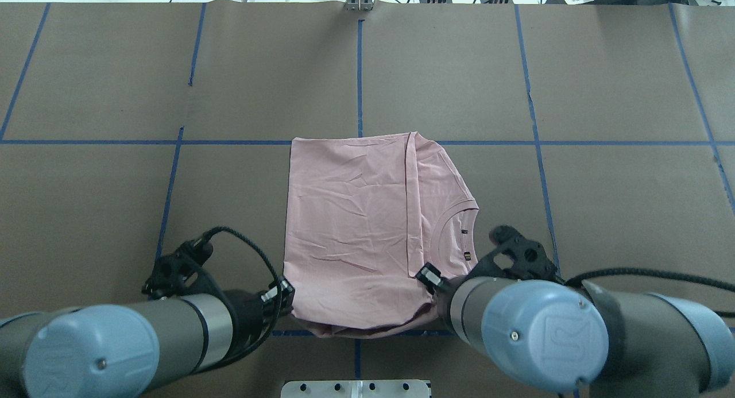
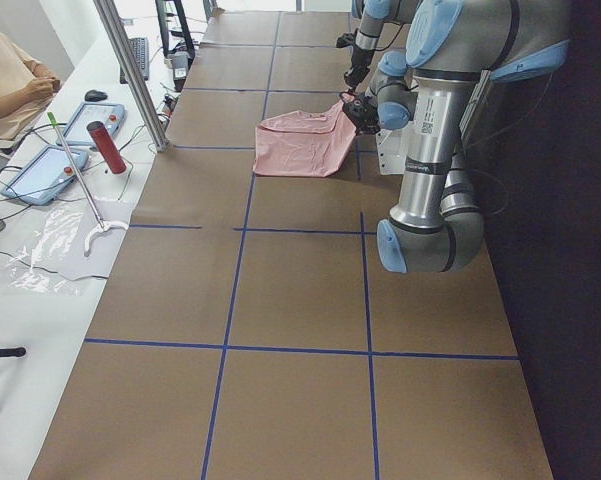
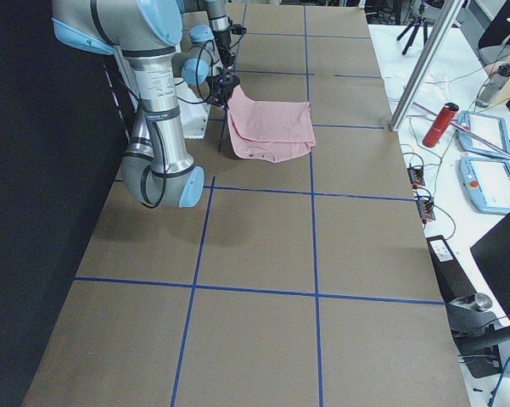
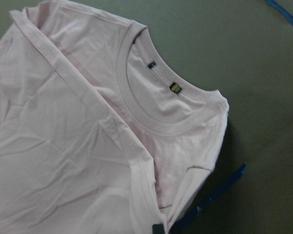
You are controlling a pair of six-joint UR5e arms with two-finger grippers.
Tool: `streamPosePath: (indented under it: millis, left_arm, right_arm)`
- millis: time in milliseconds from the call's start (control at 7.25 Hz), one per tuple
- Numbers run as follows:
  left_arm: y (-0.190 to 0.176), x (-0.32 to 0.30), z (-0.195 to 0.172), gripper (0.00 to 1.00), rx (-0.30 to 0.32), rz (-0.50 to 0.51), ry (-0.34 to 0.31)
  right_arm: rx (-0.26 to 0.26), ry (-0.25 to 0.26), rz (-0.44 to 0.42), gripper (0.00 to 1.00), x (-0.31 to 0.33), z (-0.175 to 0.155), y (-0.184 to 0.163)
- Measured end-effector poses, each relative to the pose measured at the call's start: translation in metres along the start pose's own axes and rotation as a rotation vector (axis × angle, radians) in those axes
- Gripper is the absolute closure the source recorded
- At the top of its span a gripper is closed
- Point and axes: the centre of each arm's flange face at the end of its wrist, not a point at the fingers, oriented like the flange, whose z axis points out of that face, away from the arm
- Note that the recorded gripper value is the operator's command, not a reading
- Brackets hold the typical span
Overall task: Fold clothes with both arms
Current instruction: 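Grasp the near edge with both grippers and fold it away from the robot, then release the folded edge and lift both grippers away from the shirt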
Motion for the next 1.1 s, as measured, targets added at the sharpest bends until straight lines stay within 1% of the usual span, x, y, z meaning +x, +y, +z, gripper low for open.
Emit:
streamPosePath:
  millis: [138, 276, 414, 551, 689, 965, 1103]
  left_arm:
    - [-0.027, 0.029, 0.010, 1.00, 0.065, 0.041, 0.026]
    - [-0.054, 0.048, 0.027, 1.00, 0.126, 0.080, 0.028]
    - [-0.076, 0.060, 0.045, 1.00, 0.169, 0.111, 0.028]
    - [-0.093, 0.068, 0.064, 1.00, 0.199, 0.127, 0.025]
    - [-0.104, 0.074, 0.079, 1.00, 0.221, 0.143, 0.020]
    - [-0.120, 0.079, 0.099, 1.00, 0.248, 0.179, 0.005]
    - [-0.125, 0.079, 0.109, 1.00, 0.249, 0.188, 0.012]
  right_arm:
    - [0.042, -0.014, -0.016, 1.00, -0.034, 0.007, -0.025]
    - [0.060, -0.018, -0.001, 1.00, -0.065, 0.022, -0.050]
    - [0.055, -0.024, 0.027, 1.00, -0.089, 0.040, -0.076]
    - [0.048, -0.027, 0.046, 1.00, -0.106, 0.055, -0.099]
    - [0.050, -0.023, 0.052, 1.00, -0.119, 0.070, -0.114]
    - [0.058, -0.020, 0.059, 1.00, -0.136, 0.093, -0.128]
    - [0.063, -0.019, 0.060, 1.00, -0.142, 0.102, -0.133]
